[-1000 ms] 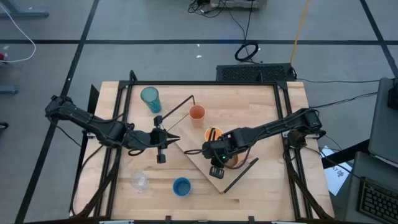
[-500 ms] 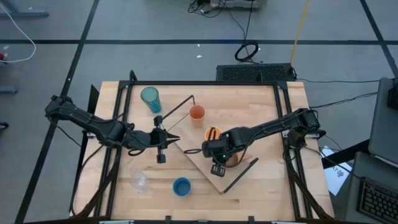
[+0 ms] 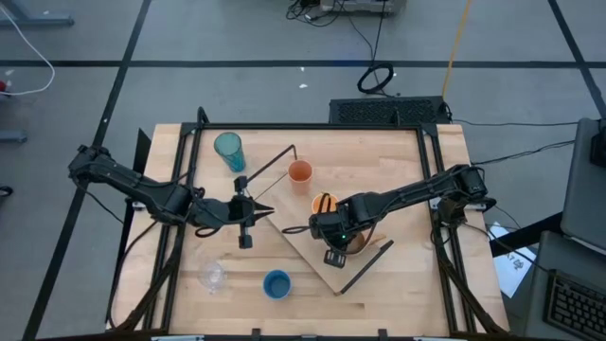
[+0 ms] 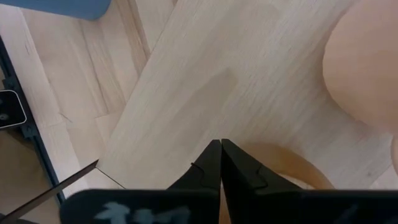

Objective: Stack small to large cups/mugs on shelf
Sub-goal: Put the brown mug on the shelf, then put the blue glass on the shelf

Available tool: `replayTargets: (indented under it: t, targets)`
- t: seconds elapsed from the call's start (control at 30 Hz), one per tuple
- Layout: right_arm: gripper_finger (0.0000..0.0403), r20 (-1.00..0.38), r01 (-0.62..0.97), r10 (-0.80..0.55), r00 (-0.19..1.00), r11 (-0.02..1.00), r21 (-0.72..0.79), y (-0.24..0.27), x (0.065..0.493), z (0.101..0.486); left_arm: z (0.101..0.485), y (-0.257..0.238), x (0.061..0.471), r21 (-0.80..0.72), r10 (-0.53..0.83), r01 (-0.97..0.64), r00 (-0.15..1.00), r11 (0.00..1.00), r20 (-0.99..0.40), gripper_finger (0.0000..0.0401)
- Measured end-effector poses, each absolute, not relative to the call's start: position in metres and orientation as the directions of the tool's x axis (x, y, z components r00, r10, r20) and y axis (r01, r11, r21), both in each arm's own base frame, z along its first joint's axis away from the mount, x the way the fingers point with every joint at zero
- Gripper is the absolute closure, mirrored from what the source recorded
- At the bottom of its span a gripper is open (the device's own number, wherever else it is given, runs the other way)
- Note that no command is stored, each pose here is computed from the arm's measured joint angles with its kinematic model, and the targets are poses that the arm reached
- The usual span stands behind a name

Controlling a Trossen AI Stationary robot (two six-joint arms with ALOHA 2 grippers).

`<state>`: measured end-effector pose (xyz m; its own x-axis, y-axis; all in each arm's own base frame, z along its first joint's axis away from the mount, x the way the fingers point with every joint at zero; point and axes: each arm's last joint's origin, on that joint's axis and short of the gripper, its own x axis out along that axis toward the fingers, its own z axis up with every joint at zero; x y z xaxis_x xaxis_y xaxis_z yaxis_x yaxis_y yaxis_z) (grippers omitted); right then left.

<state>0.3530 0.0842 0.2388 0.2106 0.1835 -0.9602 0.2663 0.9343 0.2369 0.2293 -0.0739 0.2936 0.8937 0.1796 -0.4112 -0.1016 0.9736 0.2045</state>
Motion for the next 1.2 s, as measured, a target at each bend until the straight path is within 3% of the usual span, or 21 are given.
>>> replayTargets:
  t: [0.43, 0.73, 1.2]
  targets:
    - [0.0403, -0.955, 0.245, 0.188, 0.23, 0.938, 0.244, 0.084, 0.351, 0.245, 0.294, -0.074, 0.229, 0.205, 0.18, -0.102, 0.894, 0.973, -0.411, 0.037]
    - [0.0403, -0.91, 0.171, 0.21, 0.357, 0.943, 0.285, 0.087, 0.349, 0.267, 0.294, -0.074, 0.229, 0.205, 0.18, -0.102, 0.893, 0.973, -0.412, 0.037]
    - [0.0403, -0.854, 0.143, -0.023, 0.52, 0.988, 0.06, 0.108, 0.322, 0.302, 0.294, -0.08, 0.228, 0.195, 0.146, -0.069, 0.899, 0.978, -0.414, 0.037]
